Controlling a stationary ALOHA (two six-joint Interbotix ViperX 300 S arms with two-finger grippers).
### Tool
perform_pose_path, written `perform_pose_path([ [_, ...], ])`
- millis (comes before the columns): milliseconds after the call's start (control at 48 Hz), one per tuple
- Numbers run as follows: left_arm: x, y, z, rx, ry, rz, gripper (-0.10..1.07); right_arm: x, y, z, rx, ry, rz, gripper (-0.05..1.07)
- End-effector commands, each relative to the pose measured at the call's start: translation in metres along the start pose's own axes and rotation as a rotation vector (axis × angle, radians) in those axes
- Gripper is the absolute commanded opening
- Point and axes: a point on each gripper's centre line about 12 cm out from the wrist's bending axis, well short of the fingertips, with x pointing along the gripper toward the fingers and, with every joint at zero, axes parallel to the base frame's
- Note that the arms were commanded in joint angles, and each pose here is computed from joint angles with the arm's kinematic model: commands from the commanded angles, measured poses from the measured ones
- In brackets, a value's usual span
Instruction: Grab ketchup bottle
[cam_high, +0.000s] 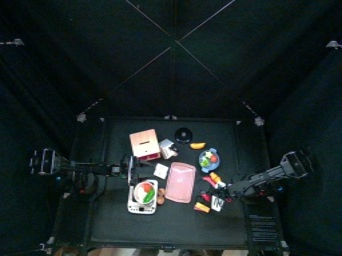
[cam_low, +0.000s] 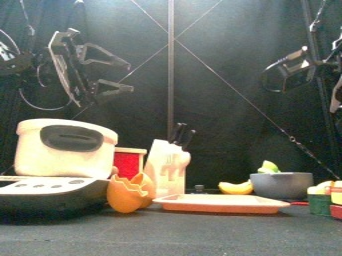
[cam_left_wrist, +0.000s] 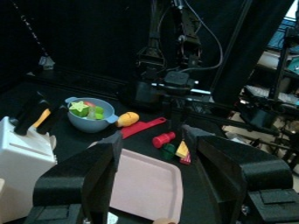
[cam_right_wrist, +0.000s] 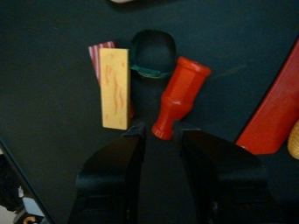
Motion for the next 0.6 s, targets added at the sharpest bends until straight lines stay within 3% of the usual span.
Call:
perform_pose_path([
  [0, 0.003, -0.002, 0.003, 0.003, -0.012, -0.008, 0.92, 0.006, 0.004, 0.002, 0.007, 0.013, -0.001, 0.71],
  [396, 0.003, -0.001, 0.004, 0.002, -0.016, -0.005, 0.92, 0.031, -0.003, -0.003, -0.009, 0.084, -0.077, 0.71],
  [583, 0.003, -0.001, 0.004, 0.002, -0.015, -0.004, 0.92, 0.033, -0.001, 0.003, -0.037, 0.048, -0.068, 0.7],
])
